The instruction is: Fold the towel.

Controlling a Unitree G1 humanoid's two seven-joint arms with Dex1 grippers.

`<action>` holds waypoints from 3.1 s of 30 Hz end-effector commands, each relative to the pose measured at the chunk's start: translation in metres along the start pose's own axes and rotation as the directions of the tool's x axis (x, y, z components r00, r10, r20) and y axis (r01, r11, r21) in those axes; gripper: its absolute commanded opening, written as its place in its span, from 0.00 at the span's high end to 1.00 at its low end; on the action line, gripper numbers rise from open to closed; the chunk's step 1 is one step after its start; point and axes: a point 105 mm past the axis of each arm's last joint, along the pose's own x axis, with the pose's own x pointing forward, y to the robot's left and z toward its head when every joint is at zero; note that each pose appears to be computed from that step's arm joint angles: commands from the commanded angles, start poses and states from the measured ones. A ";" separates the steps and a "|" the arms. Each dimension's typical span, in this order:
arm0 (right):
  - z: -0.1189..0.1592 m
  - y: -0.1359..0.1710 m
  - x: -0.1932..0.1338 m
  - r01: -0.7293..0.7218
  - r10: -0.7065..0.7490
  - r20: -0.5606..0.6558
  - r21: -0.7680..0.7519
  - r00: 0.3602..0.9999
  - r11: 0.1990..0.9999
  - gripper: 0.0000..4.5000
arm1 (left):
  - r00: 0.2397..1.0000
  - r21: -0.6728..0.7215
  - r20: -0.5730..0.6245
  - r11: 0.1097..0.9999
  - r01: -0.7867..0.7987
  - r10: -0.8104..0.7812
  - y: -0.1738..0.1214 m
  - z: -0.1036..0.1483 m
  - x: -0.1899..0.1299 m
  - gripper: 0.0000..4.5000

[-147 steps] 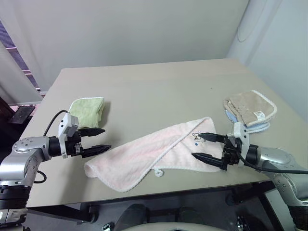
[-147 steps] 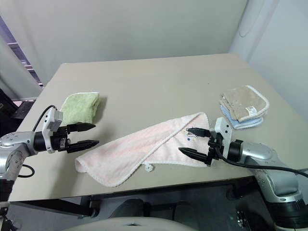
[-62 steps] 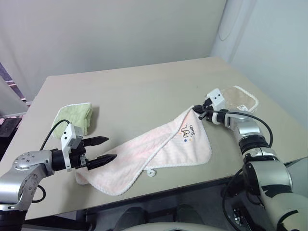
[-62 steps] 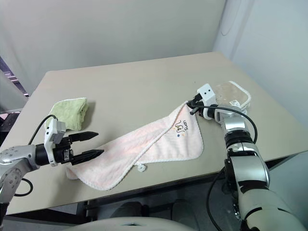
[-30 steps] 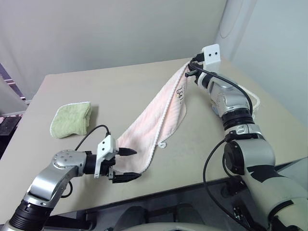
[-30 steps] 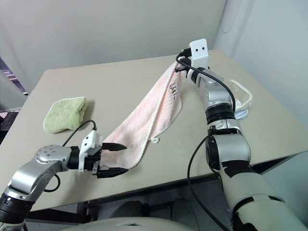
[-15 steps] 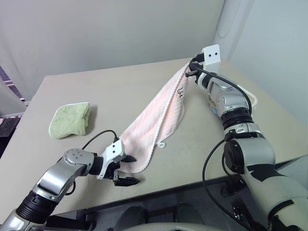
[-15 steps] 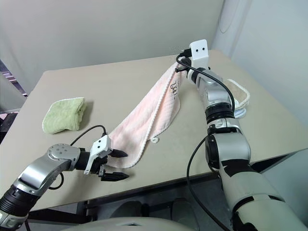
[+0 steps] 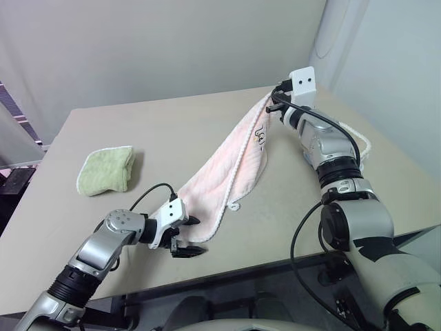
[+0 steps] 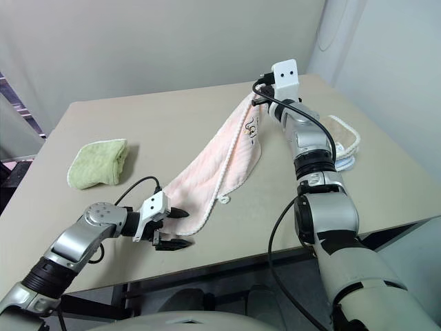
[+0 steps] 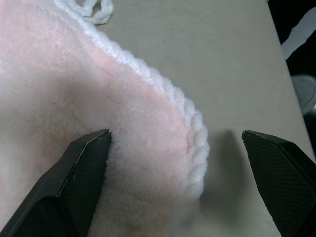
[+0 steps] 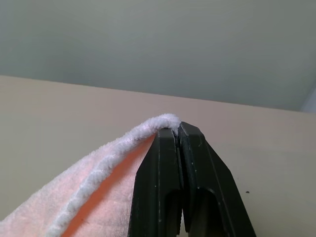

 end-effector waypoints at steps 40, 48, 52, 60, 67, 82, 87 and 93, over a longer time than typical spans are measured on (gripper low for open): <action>0.012 -0.019 -0.014 0.040 -0.039 0.054 -0.029 0.998 0.999 1.00 | 0.959 -0.187 0.256 0.980 -0.073 0.120 0.038 0.056 -0.094 0.55; 0.004 -0.018 -0.015 0.037 -0.037 0.031 -0.017 0.999 0.999 1.00 | 0.989 -0.090 0.134 0.993 0.077 -0.065 -0.001 0.037 -0.064 0.46; 0.003 -0.014 -0.014 0.025 -0.025 0.026 -0.027 0.999 0.999 1.00 | 0.996 -0.012 0.057 0.998 0.064 -0.064 -0.005 0.020 -0.043 0.19; 0.000 -0.015 -0.016 0.032 -0.031 0.020 -0.050 0.999 0.998 1.00 | 0.998 0.105 0.000 0.992 0.068 -0.068 -0.002 0.004 -0.011 0.12; -0.001 -0.016 -0.017 0.035 -0.034 0.018 -0.056 0.999 0.998 1.00 | 0.996 0.143 0.045 0.987 0.075 -0.082 -0.001 0.010 0.006 0.12; -0.008 -0.019 -0.021 0.047 -0.047 -0.003 -0.113 0.999 0.992 1.00 | 0.989 0.197 0.031 0.971 0.136 -0.145 -0.011 0.005 0.007 0.99; -0.006 -0.021 -0.022 0.051 -0.051 0.006 -0.098 0.999 0.994 1.00 | 0.992 0.185 0.028 0.976 0.117 -0.124 -0.004 0.005 0.001 0.99; -0.001 -0.034 -0.027 0.083 -0.082 0.017 -0.091 0.997 0.992 1.00 | 0.970 0.014 0.240 0.999 -0.050 0.045 0.035 0.052 -0.049 0.99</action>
